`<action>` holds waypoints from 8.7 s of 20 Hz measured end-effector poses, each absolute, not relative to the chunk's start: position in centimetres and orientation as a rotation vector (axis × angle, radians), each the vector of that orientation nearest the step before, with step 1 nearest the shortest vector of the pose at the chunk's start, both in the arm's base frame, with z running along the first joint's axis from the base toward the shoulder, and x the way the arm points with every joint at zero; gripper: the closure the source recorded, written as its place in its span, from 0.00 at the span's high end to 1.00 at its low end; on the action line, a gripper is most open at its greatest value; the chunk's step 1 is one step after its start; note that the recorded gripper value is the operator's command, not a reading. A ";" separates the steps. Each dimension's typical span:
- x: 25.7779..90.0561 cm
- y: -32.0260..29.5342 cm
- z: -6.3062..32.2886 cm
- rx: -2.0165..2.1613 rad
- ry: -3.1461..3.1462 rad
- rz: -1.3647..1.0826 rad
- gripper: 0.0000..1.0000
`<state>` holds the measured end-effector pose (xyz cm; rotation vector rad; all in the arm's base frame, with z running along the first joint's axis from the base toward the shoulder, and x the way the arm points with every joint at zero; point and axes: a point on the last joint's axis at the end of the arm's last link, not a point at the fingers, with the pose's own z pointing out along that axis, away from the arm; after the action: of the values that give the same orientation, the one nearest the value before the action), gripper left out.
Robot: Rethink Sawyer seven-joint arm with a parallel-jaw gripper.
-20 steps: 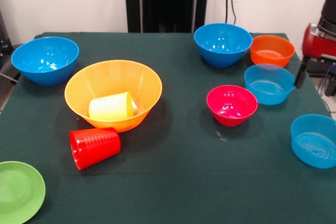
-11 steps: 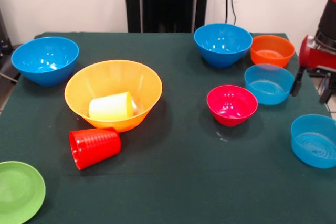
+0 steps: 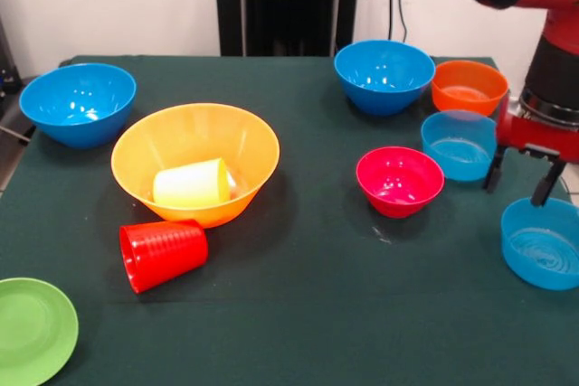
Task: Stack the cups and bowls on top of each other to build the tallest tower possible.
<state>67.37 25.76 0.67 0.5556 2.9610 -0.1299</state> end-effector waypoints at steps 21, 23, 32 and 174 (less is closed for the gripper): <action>66.7 23.9 -3.0 0.539 2.955 -0.213 1.00; 67.1 23.9 -2.9 0.531 2.945 -0.221 1.00; 68.1 24.2 -2.8 0.504 2.919 -0.236 1.00; 62.5 -3.8 21.3 0.376 2.875 -0.051 0.00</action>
<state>62.53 -3.82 21.28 0.3763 2.8751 -0.0508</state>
